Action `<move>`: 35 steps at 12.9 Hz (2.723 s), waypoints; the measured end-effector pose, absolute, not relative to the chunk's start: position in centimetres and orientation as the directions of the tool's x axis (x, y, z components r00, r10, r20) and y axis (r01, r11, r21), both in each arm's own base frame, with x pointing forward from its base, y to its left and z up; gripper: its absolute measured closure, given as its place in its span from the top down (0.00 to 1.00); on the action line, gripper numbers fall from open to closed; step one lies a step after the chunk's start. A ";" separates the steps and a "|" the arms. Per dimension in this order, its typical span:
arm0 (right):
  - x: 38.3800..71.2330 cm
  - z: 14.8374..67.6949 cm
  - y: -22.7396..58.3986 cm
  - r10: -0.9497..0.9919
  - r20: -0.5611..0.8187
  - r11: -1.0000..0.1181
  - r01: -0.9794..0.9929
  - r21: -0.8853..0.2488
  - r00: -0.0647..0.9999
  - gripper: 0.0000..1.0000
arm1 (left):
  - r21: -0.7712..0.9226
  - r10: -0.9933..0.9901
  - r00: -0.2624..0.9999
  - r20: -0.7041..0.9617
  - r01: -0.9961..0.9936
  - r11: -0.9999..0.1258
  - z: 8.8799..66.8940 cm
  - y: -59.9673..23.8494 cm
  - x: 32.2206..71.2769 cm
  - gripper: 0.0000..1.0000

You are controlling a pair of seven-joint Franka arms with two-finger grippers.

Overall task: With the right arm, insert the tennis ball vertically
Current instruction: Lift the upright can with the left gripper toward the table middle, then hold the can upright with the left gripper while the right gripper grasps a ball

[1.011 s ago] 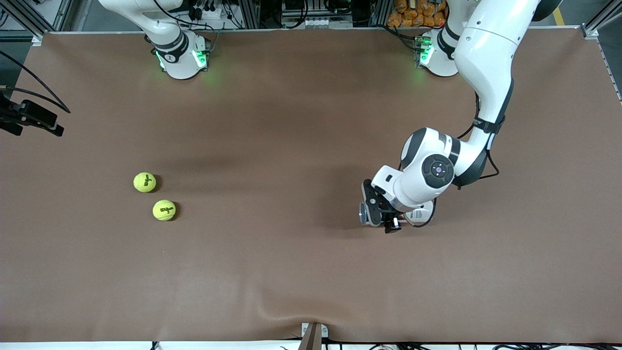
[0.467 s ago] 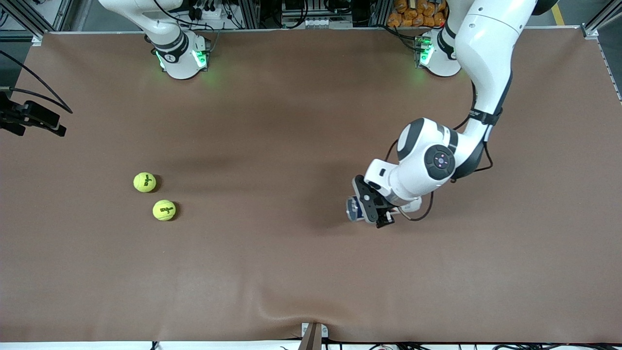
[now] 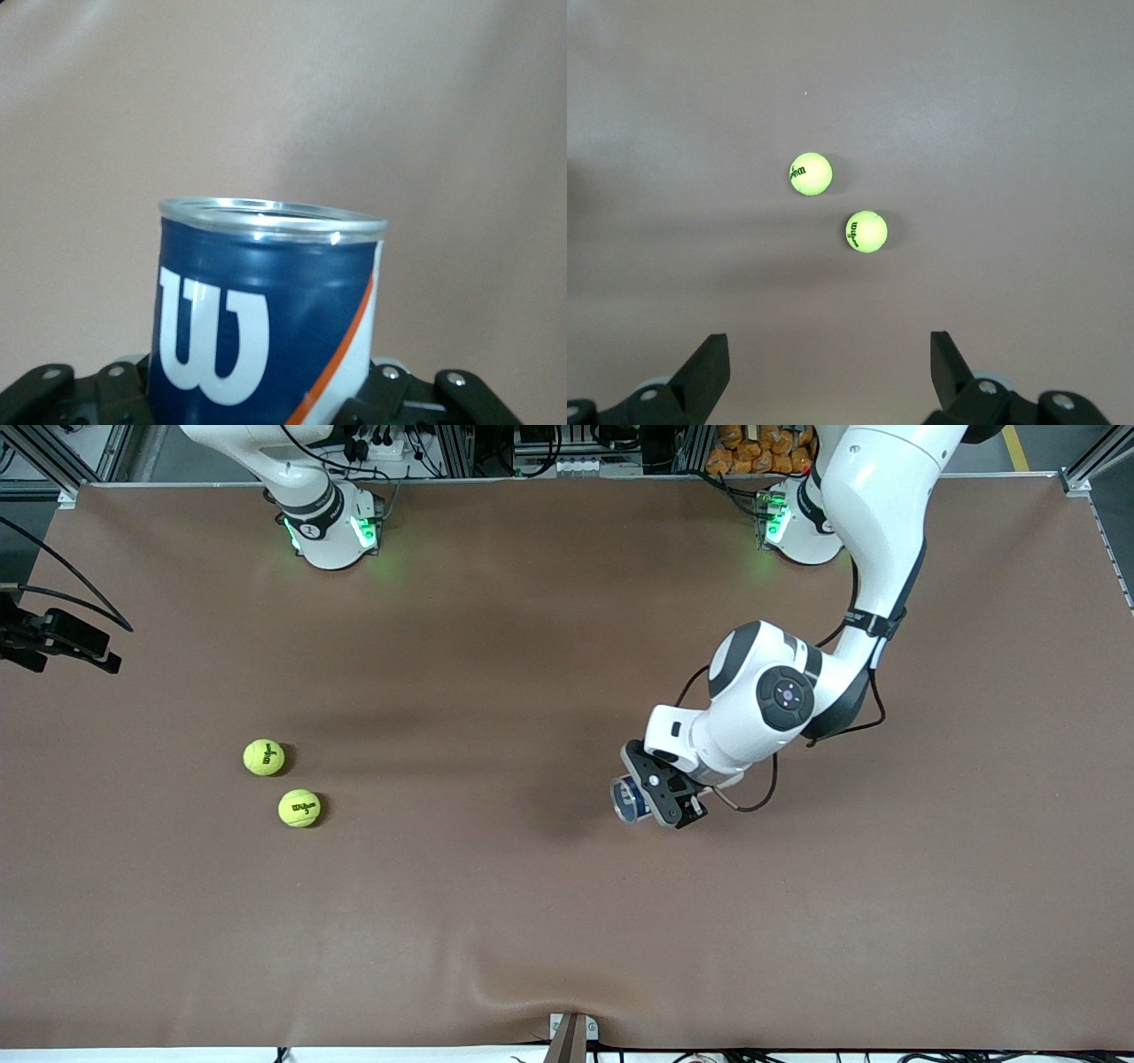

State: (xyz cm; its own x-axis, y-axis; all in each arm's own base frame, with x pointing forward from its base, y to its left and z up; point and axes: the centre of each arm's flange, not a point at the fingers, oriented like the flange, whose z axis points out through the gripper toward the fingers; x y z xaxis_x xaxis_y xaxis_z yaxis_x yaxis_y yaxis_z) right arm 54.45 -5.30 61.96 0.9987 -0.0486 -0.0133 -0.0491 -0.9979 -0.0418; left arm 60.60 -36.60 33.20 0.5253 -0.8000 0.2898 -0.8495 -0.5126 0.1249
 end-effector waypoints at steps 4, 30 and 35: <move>54.4 61.9 -5.2 -0.046 -0.015 -0.998 -0.046 -0.042 0.999 1.00 | 0.160 -0.692 0.666 0.280 -0.743 -0.650 34.6 -39.3 59.0 0.63; 64.4 31.7 1.0 0.114 -0.028 -0.993 0.115 0.019 0.993 1.00 | 0.147 0.067 0.571 0.818 -0.095 -0.985 31.3 -56.1 47.2 0.63; 62.2 26.7 2.2 0.136 0.036 -0.990 0.135 0.030 0.990 1.00 | 0.078 0.037 0.461 0.887 -0.071 -0.994 28.2 -56.8 46.3 0.63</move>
State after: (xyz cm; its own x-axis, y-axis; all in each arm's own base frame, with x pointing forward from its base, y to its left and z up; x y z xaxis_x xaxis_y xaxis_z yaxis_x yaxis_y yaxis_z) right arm 62.20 2.17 26.74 0.9900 0.1362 0.0357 0.1352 -0.9904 0.0302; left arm 46.26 -56.77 28.18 0.4610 0.0366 0.8867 -0.0715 -0.9944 0.0783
